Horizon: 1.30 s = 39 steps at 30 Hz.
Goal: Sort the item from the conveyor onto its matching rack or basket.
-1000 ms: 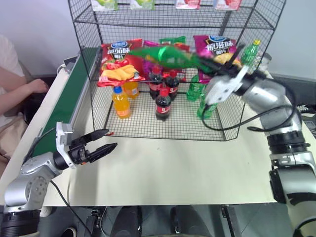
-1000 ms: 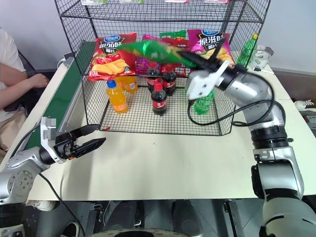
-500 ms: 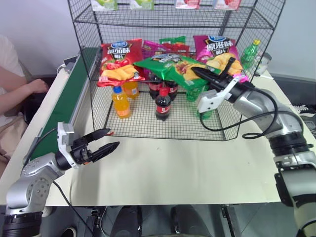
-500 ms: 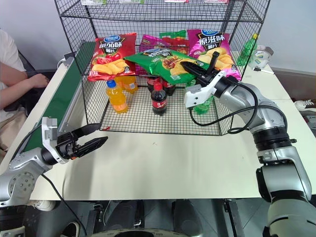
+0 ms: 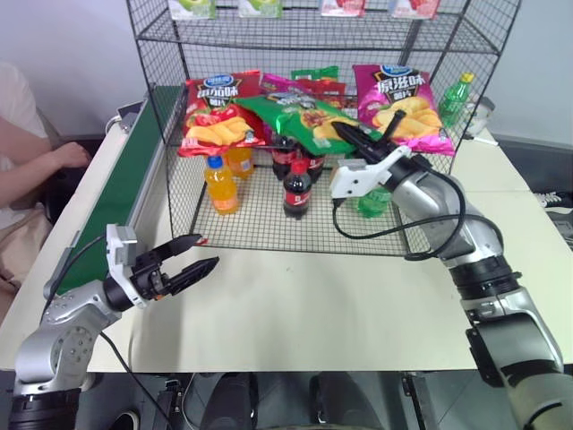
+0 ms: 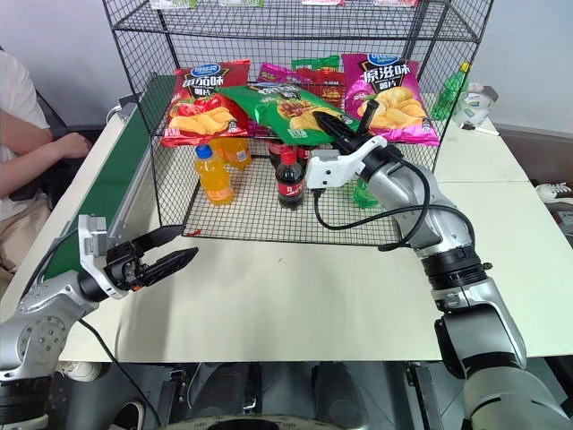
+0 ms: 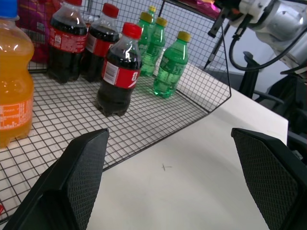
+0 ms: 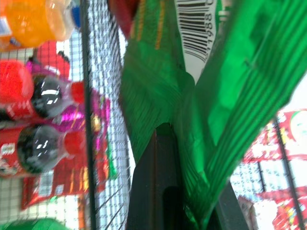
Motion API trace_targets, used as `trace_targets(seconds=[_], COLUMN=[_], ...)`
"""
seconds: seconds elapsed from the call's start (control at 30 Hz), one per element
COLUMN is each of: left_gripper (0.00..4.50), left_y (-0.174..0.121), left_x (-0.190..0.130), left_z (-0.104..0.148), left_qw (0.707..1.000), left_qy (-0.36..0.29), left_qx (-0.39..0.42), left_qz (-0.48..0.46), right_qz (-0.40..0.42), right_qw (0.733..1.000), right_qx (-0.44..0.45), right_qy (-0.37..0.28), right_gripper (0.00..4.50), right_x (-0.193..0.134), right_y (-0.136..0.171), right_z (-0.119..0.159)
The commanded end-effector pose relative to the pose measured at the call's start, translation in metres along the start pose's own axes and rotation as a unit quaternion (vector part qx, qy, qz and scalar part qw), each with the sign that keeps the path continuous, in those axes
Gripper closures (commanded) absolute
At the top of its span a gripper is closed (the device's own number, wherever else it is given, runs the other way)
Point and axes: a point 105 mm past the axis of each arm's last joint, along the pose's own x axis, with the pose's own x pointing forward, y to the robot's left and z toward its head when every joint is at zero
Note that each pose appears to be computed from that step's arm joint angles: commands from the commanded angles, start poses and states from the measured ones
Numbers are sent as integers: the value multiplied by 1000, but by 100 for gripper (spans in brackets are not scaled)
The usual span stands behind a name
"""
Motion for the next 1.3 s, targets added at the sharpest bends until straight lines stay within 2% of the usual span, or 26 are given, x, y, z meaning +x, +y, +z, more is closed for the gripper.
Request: trace_targets(seconds=[0.03, 0.23, 0.37, 0.53, 0.63, 0.87, 1.07, 1.2, 1.3], left_gripper=[14, 14, 14, 14, 14, 14, 14, 14, 14], left_y=[-4, -5, -6, -6, -5, -6, -6, -5, -5], left_x=[3, 0, -2, 2, 3, 2, 2, 2, 1], left_z=[9, 8, 6, 6, 8, 7, 5, 5, 4], left_qw=[1000, 1000, 1000, 1000, 1000, 1000, 1000, 1000, 1000], left_qy=[-12, -12, -10, -14, -16, -16, -15, -14, -14], left_qx=[11, 8, 7, 6, 7, 6, 3, 5, 4], left_qz=[-9, -4, 0, -3, -3, 0, 4, 5, 8], right_qz=[-24, -28, -32, -29, -46, -59, -62, -73, -72], right_qw=[1000, 998, 996, 991, 983, 976, 971, 973, 970], right_qx=[10, 23, 49, 98, 142, 164, 200, 201, 217], right_qy=[10, 52, 68, 81, 103, 130, 118, 82, 79], right_gripper=[450, 450, 450, 450, 450, 450, 450, 450, 450], right_x=[6, -12, -17, -2, 6, 12, 27, 37, 40], right_y=[-15, -20, -21, -6, -5, -3, 4, -6, -4], right_z=[0, -15, -1, 5, -2, -13, -3, 14, 15])
